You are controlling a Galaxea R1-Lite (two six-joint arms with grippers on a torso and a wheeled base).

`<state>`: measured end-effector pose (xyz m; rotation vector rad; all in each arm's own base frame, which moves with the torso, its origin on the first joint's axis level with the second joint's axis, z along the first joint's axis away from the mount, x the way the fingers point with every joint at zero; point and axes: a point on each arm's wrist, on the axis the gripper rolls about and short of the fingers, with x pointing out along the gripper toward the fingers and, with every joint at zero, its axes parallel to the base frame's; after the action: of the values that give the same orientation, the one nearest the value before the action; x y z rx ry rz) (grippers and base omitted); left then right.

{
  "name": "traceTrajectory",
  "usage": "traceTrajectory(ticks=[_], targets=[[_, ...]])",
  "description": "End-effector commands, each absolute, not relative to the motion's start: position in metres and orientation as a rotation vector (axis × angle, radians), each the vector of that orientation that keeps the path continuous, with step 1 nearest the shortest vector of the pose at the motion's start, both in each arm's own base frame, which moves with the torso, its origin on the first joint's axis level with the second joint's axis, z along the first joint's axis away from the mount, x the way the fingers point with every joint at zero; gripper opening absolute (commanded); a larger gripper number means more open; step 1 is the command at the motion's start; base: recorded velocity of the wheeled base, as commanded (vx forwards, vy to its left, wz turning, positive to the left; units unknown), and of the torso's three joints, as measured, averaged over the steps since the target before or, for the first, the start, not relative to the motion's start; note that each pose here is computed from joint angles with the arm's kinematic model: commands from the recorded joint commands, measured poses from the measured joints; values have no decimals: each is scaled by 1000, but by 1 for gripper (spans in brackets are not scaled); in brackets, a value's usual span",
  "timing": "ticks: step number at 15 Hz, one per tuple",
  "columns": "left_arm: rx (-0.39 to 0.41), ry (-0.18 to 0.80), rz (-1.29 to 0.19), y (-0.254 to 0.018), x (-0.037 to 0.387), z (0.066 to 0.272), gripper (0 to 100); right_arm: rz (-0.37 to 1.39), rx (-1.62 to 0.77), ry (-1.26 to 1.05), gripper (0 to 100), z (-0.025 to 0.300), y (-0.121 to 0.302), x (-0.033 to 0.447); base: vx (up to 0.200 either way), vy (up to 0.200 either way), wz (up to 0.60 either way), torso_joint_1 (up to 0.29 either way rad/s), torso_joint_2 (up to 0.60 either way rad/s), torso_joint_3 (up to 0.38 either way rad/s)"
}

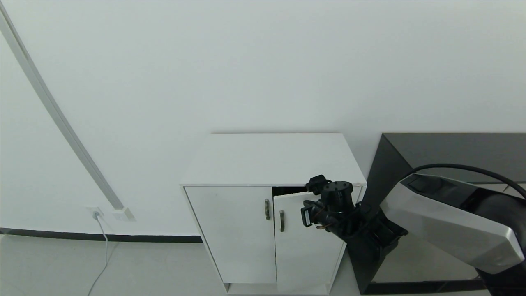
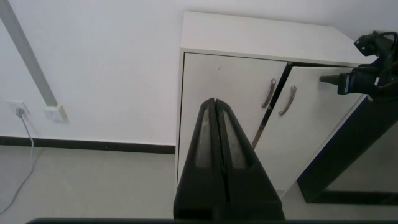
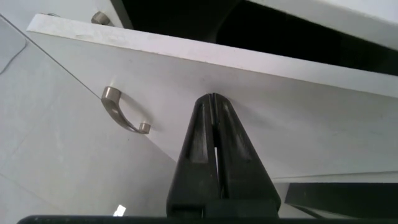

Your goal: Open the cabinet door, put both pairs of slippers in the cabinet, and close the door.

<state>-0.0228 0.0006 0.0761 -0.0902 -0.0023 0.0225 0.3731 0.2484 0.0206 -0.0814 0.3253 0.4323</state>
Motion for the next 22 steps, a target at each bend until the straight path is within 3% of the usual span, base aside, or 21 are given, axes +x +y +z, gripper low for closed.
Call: traceTrajectory(ticks=[1, 22], targets=[[-91, -3, 23, 1, -23, 76, 0, 433, -78, 316, 0, 21, 250, 376, 0, 0, 0, 0, 0, 0], [-91, -3, 23, 1, -23, 76, 0, 425, -79, 319, 0, 22, 259, 393, 0, 0, 0, 0, 0, 0]])
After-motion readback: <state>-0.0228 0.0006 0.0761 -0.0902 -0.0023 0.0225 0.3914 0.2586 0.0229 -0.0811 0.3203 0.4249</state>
